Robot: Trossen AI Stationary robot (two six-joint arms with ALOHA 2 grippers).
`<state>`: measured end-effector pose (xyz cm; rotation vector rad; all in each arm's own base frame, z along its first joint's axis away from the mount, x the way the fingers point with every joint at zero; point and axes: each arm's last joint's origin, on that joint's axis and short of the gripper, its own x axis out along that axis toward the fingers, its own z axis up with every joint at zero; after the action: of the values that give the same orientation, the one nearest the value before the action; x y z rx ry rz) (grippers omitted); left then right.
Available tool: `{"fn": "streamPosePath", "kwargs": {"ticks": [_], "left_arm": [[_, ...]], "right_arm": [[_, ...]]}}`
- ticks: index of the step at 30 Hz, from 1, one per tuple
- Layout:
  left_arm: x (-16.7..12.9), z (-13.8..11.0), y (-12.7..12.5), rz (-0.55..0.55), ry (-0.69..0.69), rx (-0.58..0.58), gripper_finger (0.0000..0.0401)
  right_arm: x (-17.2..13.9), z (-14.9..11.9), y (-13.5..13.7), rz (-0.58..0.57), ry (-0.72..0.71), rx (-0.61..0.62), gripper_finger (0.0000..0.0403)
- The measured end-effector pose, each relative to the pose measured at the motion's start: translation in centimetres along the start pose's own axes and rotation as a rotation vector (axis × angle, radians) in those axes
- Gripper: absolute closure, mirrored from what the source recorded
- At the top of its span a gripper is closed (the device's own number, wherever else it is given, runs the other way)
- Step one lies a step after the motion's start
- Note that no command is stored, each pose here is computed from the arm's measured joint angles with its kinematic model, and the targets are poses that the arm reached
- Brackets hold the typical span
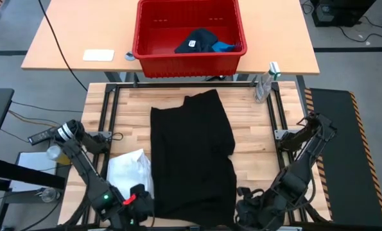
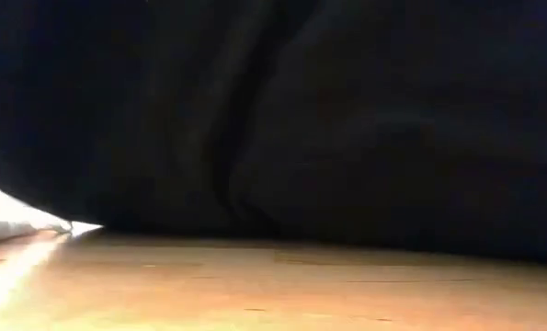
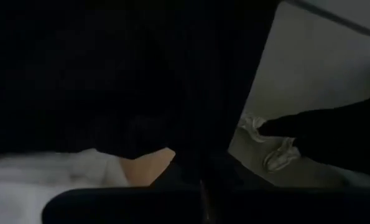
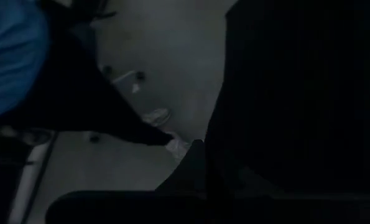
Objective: Fold Laundry from Bin
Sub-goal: Fold the black shirt
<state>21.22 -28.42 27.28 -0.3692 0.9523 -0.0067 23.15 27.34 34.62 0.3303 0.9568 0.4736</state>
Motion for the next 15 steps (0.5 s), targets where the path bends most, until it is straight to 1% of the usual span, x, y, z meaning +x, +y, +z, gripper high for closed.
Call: {"fn": "streamPosePath", "kwargs": {"ticks": [2, 4, 7, 11, 15], "left_arm": [[0.0, -0.2, -0.4, -0.02, -0.016, -0.002, 0.04], [-0.1, -0.2, -0.3, -0.016, -0.018, 0.006, 0.0401], [-0.2, -0.1, 0.5, 0.05, 0.005, 0.029, 0.0401], [-0.5, 0.4, 2.0, 0.136, 0.048, 0.039, 0.0401], [-1.1, 1.6, 3.6, 0.208, 0.06, -0.007, 0.0401]], "right_arm": [[0.5, -0.2, 0.2, 0.018, 0.027, 0.002, 0.04], [0.6, -0.5, -0.1, -0.01, 0.063, 0.015, 0.04], [0.1, -0.7, -1.1, -0.081, 0.108, 0.028, 0.04], [-1.6, -0.2, -3.3, -0.2, 0.143, 0.066, 0.0399], [-3.1, 0.8, -5.6, -0.288, 0.129, 0.099, 0.0398]]}}
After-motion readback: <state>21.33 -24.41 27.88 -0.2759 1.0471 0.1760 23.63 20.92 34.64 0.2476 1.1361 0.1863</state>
